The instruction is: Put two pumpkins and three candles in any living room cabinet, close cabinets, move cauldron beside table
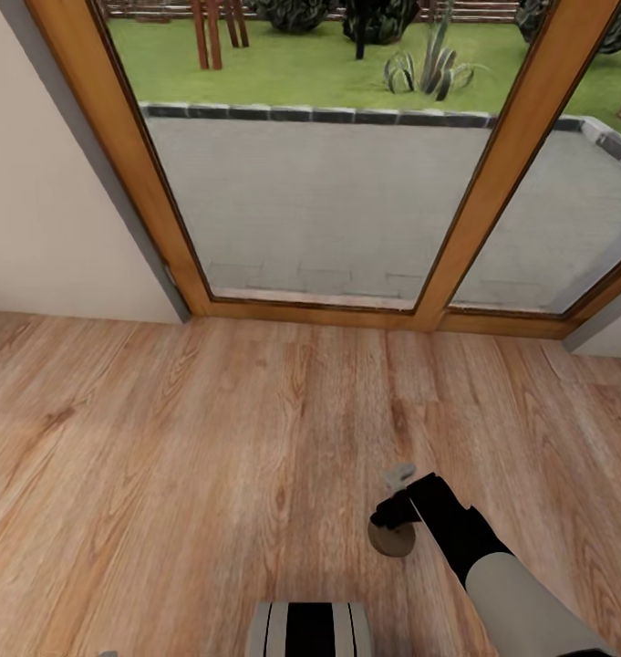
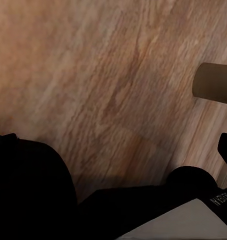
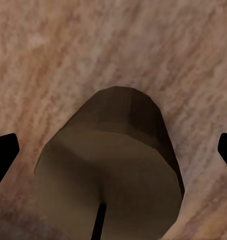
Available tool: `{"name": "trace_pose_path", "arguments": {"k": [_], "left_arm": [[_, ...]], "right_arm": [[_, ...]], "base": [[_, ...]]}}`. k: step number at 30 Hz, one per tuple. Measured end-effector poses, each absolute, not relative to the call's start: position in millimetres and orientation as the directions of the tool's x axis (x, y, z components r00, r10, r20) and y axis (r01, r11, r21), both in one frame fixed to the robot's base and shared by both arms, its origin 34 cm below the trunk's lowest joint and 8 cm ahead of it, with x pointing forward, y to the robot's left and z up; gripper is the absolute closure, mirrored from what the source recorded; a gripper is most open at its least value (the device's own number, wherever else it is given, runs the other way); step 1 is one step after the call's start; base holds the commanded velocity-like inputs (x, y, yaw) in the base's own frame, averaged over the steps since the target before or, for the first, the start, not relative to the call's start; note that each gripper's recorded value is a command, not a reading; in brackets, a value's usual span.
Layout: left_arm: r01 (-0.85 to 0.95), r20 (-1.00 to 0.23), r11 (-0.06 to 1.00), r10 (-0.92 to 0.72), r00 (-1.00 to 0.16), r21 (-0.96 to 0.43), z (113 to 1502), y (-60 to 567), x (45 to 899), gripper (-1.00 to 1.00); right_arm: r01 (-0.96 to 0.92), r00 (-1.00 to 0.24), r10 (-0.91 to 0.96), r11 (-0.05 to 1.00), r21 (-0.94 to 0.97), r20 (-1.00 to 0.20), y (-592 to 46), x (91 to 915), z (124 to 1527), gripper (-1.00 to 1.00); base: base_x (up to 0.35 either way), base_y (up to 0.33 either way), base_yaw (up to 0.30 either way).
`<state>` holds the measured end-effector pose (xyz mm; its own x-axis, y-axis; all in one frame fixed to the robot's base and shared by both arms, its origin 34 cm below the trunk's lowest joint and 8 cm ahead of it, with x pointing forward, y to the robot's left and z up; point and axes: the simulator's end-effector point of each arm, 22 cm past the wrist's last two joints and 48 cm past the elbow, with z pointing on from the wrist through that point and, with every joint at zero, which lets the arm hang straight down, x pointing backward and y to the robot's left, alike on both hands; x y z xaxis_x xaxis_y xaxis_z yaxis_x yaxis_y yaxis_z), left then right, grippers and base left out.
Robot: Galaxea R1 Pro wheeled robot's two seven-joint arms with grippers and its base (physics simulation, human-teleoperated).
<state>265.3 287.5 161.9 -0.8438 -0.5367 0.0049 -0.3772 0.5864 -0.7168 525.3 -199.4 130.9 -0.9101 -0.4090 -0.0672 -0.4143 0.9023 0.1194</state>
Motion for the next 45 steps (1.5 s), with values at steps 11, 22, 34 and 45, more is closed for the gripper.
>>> {"name": "trace_pose_path", "arguments": {"k": [11, 22, 34, 45], "left_arm": [[-0.387, 0.012, 0.586, -0.540, -0.841, -0.712, 159.4, 288.9, 262.5, -1.00], [-0.412, 0.019, 0.583, -0.562, -0.827, -0.700, 153.1, 294.1, 260.6, -1.00], [-0.415, 0.021, 0.583, -0.563, -0.826, -0.699, 153.1, 295.0, 259.6, -1.00], [-0.419, 0.021, 0.584, -0.566, -0.824, -0.695, 152.2, 295.8, 259.0, -1.00]], "right_arm": [[-0.423, -0.905, -0.413, 0.898, 0.118, -0.100, -198.7, 530.0, 125.7, -1.00], [-0.426, -0.904, -0.420, 0.895, 0.132, -0.072, -195.9, 517.4, 110.4, -1.00], [-0.433, -0.901, -0.427, 0.892, 0.128, -0.072, -192.8, 517.2, 110.2, -1.00], [-0.433, -0.901, -0.427, 0.892, 0.129, -0.072, -192.3, 516.9, 110.0, -1.00]], "base": [[0.000, 0.000, 0.000], [0.000, 0.000, 0.000], [0.000, 0.000, 0.000], [-0.044, 0.000, 0.000]]}}
